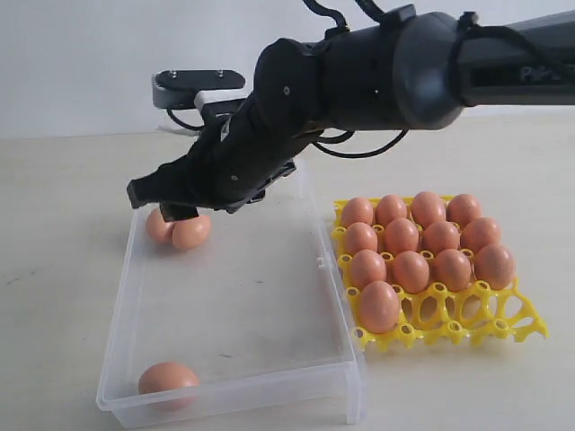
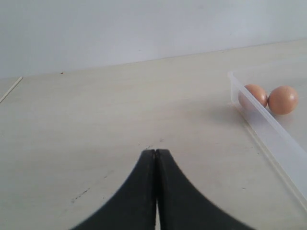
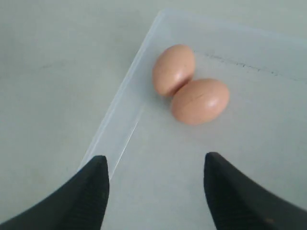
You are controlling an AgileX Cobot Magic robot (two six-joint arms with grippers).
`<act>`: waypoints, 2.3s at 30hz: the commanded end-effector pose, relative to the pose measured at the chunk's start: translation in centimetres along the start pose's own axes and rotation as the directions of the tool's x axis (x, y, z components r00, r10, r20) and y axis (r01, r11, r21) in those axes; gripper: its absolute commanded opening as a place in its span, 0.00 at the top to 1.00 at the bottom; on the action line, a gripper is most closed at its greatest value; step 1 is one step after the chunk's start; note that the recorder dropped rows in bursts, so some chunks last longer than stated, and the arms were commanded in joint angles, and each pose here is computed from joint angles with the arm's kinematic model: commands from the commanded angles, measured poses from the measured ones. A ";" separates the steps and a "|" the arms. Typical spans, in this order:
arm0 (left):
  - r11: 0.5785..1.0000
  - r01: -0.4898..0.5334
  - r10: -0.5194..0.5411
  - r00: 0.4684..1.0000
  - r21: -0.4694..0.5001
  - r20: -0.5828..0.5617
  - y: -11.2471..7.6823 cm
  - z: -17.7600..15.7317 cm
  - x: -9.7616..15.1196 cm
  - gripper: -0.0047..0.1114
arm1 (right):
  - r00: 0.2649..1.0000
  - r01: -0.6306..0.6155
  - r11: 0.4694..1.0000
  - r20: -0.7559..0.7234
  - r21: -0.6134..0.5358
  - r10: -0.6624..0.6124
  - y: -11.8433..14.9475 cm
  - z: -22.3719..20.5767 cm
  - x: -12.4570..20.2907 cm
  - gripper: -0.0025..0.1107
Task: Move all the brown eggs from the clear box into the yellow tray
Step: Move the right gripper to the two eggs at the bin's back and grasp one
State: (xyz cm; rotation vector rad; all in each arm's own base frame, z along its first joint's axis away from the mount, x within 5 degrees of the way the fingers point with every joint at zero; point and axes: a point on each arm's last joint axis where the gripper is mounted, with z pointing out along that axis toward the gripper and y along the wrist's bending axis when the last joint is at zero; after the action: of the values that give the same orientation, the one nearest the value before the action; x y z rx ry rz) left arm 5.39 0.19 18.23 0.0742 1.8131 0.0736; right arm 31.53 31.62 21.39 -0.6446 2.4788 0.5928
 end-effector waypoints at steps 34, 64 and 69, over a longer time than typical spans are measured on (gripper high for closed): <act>1.000 0.003 -0.003 1.000 0.001 0.017 0.0 0.0 -0.2 0.96 | 0.832 -0.553 0.832 0.016 -0.041 0.554 -4.9 8.8 -2.0 0.47; 1.000 0.003 -0.003 1.000 0.001 0.017 0.0 0.0 -0.2 0.96 | 0.797 -0.602 0.798 0.037 -0.035 0.603 -6.2 11.5 -0.7 0.47; 1.000 0.003 -0.003 1.000 0.001 0.017 0.0 0.0 -0.2 0.96 | 0.796 -0.601 0.798 0.048 -0.049 0.603 -5.8 11.6 -0.9 0.47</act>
State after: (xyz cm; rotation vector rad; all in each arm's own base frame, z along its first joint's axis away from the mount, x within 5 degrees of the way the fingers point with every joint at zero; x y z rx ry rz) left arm 5.39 0.19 18.23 0.0742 1.8131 0.0736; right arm 39.49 32.91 11.00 0.2096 2.6274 0.8558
